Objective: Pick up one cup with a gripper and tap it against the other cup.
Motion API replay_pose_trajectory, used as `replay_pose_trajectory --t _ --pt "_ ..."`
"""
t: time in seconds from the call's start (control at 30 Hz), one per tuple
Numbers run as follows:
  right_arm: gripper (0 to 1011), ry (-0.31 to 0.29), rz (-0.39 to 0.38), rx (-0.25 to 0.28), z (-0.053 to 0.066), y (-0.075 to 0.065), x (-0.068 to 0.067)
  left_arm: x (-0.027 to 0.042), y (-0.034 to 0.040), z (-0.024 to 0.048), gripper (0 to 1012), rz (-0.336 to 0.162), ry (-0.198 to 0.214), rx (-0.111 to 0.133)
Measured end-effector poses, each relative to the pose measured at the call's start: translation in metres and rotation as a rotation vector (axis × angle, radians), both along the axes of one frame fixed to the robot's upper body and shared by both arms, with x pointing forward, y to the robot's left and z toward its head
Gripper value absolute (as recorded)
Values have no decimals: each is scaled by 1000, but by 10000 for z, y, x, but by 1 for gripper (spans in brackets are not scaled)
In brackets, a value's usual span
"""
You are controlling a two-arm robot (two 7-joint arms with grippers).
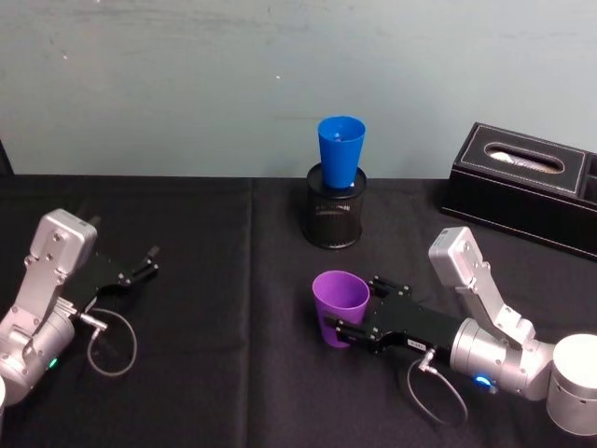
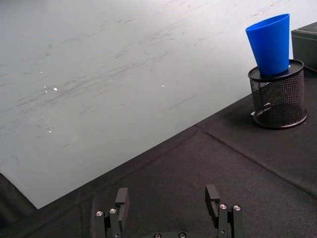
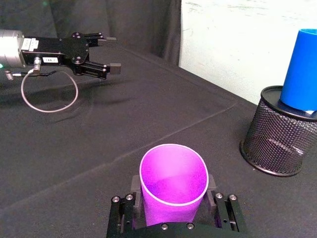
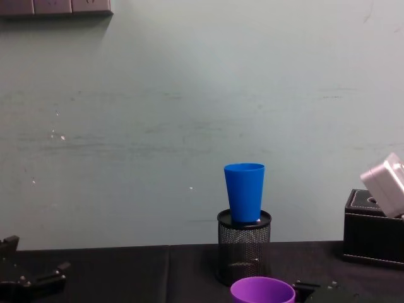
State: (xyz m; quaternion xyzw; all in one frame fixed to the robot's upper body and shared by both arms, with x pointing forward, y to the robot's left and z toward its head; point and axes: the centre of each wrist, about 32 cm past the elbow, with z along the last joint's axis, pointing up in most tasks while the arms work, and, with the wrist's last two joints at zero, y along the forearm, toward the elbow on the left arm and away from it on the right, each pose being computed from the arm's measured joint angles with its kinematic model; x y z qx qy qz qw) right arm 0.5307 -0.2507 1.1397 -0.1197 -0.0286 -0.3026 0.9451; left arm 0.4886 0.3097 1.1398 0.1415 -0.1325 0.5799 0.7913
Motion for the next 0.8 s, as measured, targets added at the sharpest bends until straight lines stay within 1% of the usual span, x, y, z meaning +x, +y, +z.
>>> replay_pose_trajectory --t 0.8 --pt "736 -2 1 0 5 1 -3 0 0 0 1011 0 0 0"
